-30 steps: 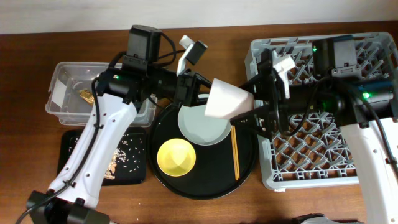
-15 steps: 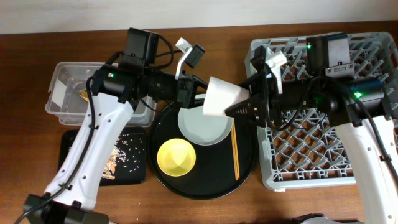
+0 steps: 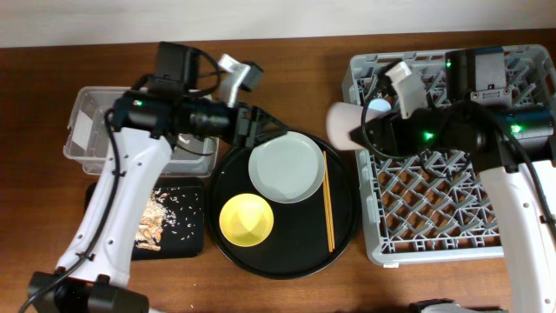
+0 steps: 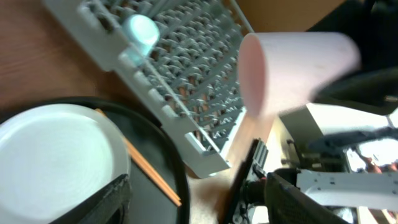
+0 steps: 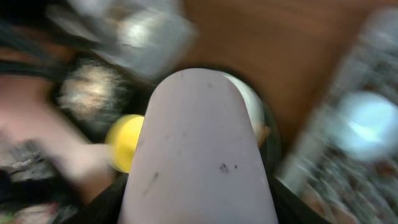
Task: Sort waste into correct bins and load items into the dishwasher rack
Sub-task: 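Place the pink cup upside down in the dish rack with right gripper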
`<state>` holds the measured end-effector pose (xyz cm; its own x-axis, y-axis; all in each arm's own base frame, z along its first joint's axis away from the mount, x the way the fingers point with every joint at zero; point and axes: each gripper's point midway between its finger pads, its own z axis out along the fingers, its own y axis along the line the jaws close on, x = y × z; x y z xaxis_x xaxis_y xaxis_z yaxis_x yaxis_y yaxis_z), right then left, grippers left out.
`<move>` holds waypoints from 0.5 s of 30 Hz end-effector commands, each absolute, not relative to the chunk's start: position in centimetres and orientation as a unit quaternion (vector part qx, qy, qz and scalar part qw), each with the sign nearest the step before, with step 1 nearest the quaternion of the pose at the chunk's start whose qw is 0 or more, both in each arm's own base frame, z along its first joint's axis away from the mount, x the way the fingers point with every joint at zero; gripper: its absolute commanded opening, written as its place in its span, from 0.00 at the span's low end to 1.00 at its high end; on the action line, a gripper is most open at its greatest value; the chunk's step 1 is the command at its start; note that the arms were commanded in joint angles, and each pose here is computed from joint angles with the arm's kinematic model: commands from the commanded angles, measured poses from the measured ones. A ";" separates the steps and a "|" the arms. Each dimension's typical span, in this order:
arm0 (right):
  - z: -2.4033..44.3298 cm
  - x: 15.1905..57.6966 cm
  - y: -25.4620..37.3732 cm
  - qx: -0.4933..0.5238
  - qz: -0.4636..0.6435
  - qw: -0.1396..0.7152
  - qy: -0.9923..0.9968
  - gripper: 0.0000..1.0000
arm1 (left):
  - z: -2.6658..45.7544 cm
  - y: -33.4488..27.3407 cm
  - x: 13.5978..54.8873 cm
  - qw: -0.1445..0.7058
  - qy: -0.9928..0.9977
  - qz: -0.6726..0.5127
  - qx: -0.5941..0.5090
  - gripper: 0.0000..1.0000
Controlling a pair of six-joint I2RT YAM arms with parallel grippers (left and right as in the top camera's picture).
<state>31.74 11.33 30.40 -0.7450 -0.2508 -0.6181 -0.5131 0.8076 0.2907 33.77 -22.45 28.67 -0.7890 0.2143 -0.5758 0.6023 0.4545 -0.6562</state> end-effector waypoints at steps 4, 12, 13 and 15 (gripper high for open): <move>25.4 32.6 2.2 -0.008 0.001 0.197 0.980 0.49 | 26.4 -20.2 35.0 0.209 0.864 -0.402 0.218 0.72; 16.0 34.6 2.0 -0.004 -0.022 0.040 0.999 0.49 | 25.6 -19.5 35.0 0.202 0.879 -0.379 0.208 0.73; 15.4 34.8 2.0 -0.004 -0.023 0.033 0.999 0.49 | 25.5 -19.4 35.1 0.203 0.880 -0.376 0.208 0.73; 14.6 35.2 1.9 -0.005 -0.026 0.027 0.999 0.50 | 25.5 -19.4 35.1 0.203 0.880 -0.376 0.208 0.73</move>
<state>34.62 2.46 14.85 -0.9983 -0.0289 -0.0501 -0.0276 0.9993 -0.0271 34.97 -19.57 26.02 -0.8311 0.2047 -0.5171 0.5182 0.6225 -0.5865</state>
